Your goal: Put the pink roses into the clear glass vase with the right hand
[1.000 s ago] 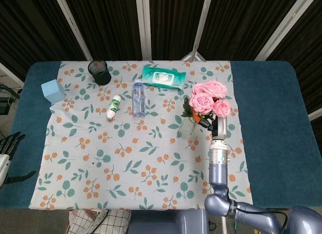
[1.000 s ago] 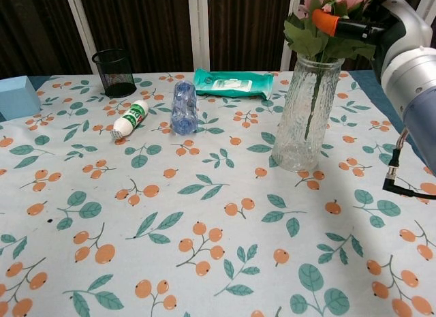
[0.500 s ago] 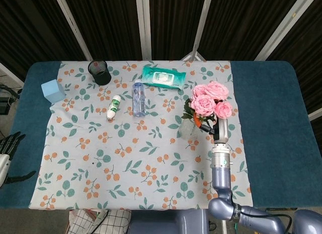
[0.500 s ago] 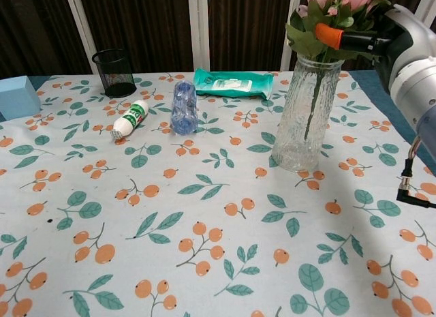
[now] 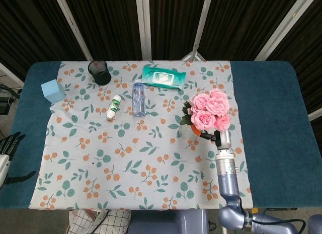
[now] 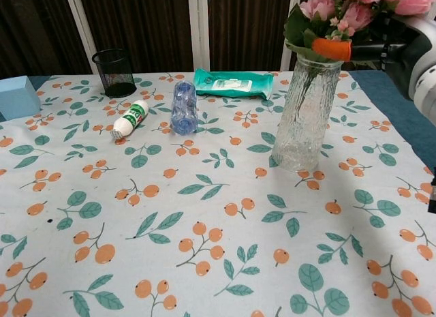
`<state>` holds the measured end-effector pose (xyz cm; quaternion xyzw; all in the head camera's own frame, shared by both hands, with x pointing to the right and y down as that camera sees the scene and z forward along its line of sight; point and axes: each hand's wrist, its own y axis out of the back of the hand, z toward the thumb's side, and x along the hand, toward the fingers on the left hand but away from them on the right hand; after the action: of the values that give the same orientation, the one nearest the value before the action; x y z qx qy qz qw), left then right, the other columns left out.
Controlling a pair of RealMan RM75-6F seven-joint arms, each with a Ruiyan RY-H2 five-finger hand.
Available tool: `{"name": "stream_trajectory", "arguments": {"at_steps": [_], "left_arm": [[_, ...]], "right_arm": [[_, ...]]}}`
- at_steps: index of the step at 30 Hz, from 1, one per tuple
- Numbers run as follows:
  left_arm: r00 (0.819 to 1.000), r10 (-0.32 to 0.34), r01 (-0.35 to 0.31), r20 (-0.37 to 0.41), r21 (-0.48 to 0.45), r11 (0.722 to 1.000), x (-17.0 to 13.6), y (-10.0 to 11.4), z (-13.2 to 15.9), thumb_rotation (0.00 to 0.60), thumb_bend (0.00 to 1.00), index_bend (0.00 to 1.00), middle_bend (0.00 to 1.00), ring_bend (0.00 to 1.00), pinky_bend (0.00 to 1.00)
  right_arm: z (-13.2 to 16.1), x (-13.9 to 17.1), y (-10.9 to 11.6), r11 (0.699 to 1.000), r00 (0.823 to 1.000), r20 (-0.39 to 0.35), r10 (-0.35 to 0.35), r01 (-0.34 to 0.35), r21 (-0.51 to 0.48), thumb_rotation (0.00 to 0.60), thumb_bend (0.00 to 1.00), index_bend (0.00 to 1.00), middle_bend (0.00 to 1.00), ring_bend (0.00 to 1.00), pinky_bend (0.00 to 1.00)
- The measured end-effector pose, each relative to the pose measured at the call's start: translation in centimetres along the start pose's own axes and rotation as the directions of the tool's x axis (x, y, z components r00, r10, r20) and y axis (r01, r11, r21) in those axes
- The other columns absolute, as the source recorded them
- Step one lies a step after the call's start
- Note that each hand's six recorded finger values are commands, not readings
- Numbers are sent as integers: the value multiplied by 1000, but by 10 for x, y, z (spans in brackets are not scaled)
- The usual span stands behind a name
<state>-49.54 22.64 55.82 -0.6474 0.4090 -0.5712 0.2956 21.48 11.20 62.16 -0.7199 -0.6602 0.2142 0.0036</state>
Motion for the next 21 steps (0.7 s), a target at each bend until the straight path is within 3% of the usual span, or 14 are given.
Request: {"name": "stream_trajectory", "arguments": {"at_steps": [12,21], "left_arm": [[1000,-2,2,4,2,1000,-2,-1,2,600,0,0,0,0,0],[1000,1,-1,0,4,1000,-2,0,1,600,0,0,0,0,0]], "right_arm": [[-8,28,18,983,995,43,89,-95,155,600,249,0,0,0,0],[-13,40,41,956,991,76,115,-131,263,600,248,0,0,0,0]]}}
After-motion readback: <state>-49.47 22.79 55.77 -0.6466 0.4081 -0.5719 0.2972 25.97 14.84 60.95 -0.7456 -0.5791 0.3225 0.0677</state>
